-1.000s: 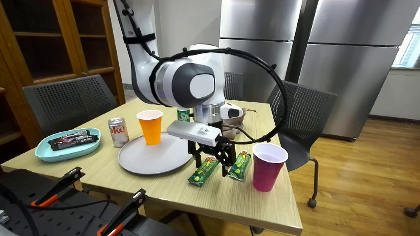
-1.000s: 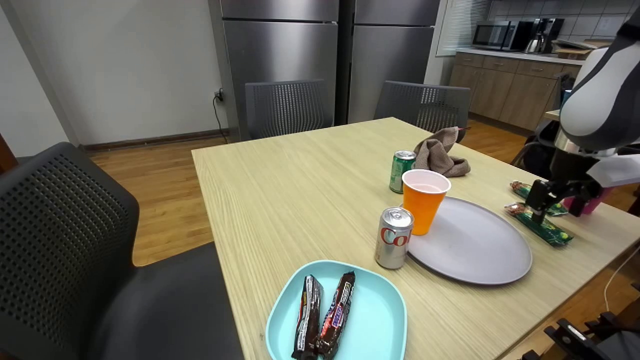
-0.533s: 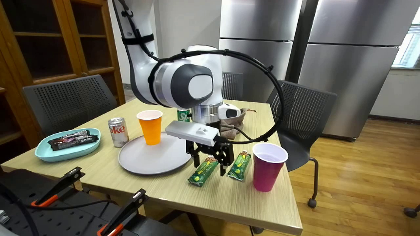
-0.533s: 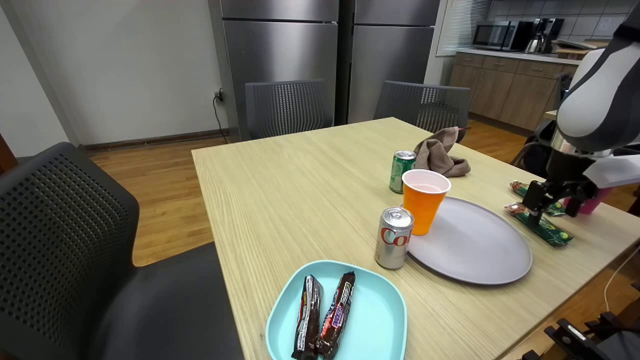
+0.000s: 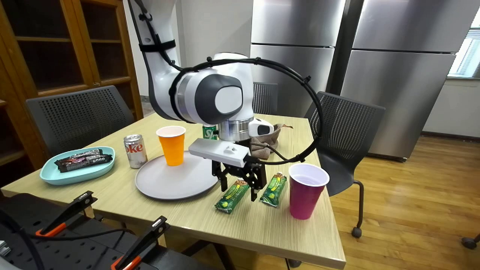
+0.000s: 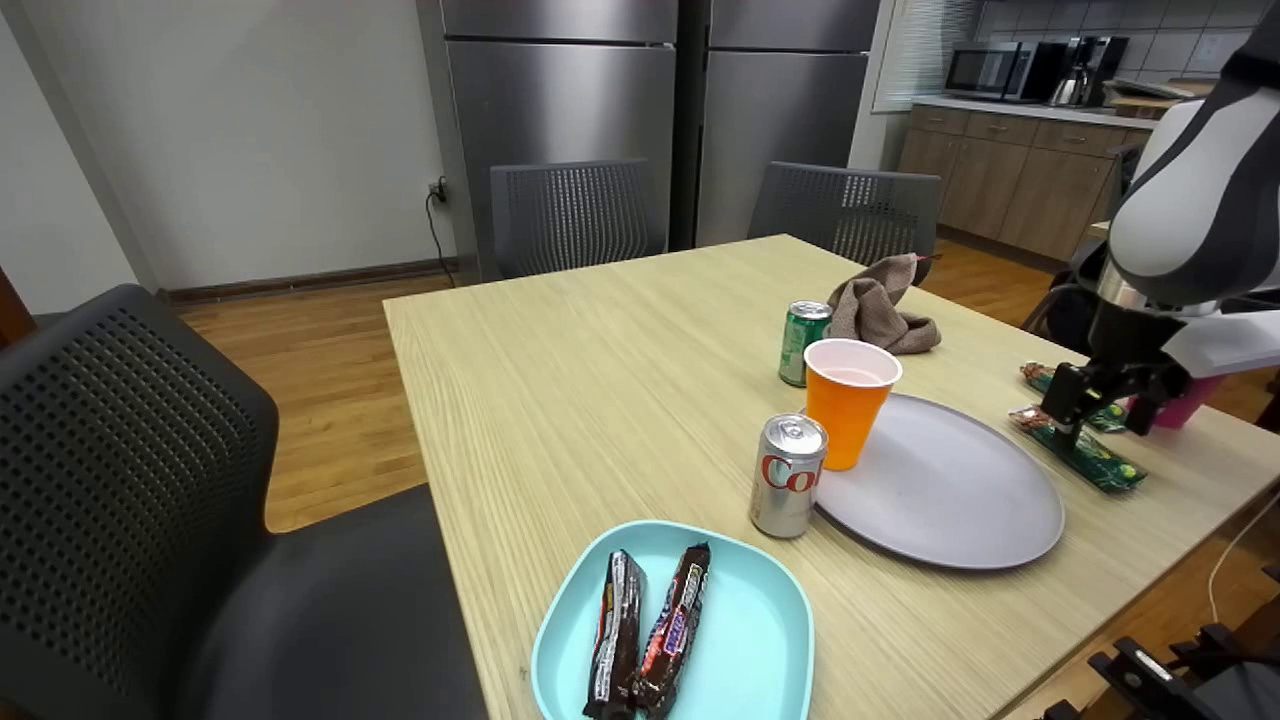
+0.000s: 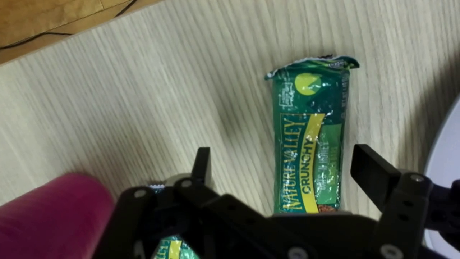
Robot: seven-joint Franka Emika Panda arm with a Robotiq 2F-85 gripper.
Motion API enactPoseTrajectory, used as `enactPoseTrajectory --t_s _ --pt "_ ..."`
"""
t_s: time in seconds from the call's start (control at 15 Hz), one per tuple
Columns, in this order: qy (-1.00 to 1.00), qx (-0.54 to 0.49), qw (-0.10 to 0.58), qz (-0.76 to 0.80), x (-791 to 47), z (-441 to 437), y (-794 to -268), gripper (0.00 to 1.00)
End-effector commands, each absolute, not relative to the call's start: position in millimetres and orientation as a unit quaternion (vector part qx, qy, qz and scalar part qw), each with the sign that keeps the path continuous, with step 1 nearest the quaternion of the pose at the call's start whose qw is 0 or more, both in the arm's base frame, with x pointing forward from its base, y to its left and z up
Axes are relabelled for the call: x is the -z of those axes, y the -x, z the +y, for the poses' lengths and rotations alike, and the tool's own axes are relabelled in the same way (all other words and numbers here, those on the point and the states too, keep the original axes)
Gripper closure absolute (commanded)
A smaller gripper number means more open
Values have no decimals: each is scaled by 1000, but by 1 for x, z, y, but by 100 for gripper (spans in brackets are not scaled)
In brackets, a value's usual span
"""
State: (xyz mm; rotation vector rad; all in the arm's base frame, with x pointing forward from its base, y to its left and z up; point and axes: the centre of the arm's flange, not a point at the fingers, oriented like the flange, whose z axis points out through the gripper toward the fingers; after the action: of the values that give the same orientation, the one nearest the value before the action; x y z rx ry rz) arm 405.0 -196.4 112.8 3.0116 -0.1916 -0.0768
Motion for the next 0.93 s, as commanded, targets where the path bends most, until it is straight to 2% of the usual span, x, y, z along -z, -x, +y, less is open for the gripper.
enactPoseTrajectory --t_s 0.0,0.87 --pt "-996 21 66 -59 -111 -195 -411 0" --pt "-996 24 56 -59 -111 -194 -409 0"
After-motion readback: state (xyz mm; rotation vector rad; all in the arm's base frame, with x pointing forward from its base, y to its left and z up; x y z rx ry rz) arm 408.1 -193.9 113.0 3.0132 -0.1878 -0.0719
